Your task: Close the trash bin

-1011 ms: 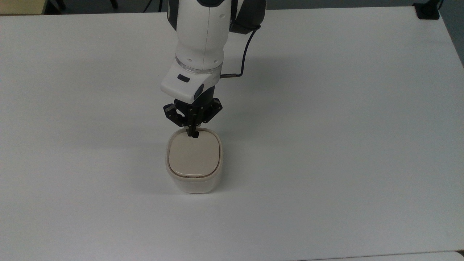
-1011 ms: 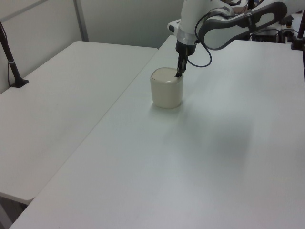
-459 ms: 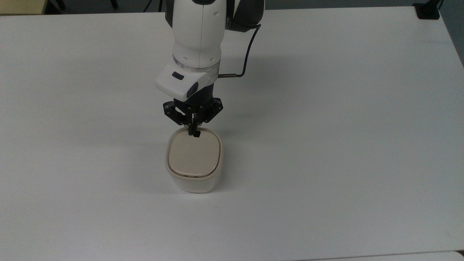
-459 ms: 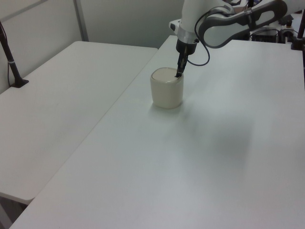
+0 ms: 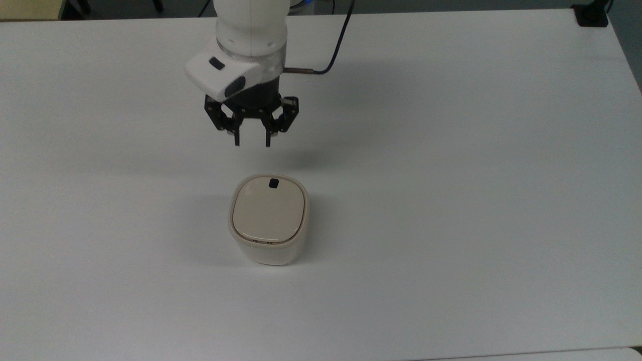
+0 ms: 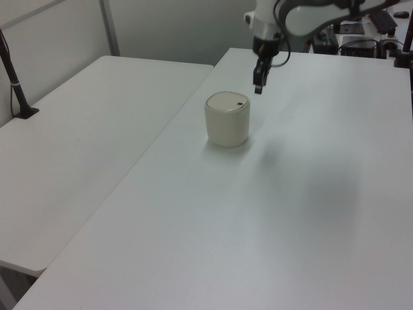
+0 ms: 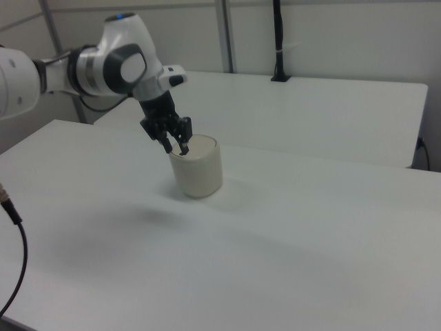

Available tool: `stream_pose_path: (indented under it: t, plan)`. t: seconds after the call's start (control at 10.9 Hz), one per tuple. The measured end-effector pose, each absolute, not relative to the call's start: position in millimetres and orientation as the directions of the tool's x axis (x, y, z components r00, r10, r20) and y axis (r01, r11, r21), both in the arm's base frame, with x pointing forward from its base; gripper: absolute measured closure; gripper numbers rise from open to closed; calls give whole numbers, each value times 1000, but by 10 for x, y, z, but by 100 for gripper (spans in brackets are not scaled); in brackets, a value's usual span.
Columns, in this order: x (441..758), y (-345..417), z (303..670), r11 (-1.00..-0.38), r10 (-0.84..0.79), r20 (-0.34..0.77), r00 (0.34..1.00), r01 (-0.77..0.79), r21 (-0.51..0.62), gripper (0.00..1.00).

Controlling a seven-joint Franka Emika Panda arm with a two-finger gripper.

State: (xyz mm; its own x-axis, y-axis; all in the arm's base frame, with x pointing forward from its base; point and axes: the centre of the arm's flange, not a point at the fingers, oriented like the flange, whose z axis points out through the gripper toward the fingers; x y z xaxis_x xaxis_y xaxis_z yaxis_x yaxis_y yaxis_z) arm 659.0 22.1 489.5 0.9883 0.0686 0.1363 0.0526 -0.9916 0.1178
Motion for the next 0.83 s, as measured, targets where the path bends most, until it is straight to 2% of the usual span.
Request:
stream_pose_path:
  t: [0.28,0.37,0.83]
  plan:
    - [6308,14,5272,-994,17,98,995,7,107,5]
    - [6228,-55,5319,-995,5,84,996,-3,103,0]
    - [5871,-281,5492,-996,-30,79,996,-37,86,0]
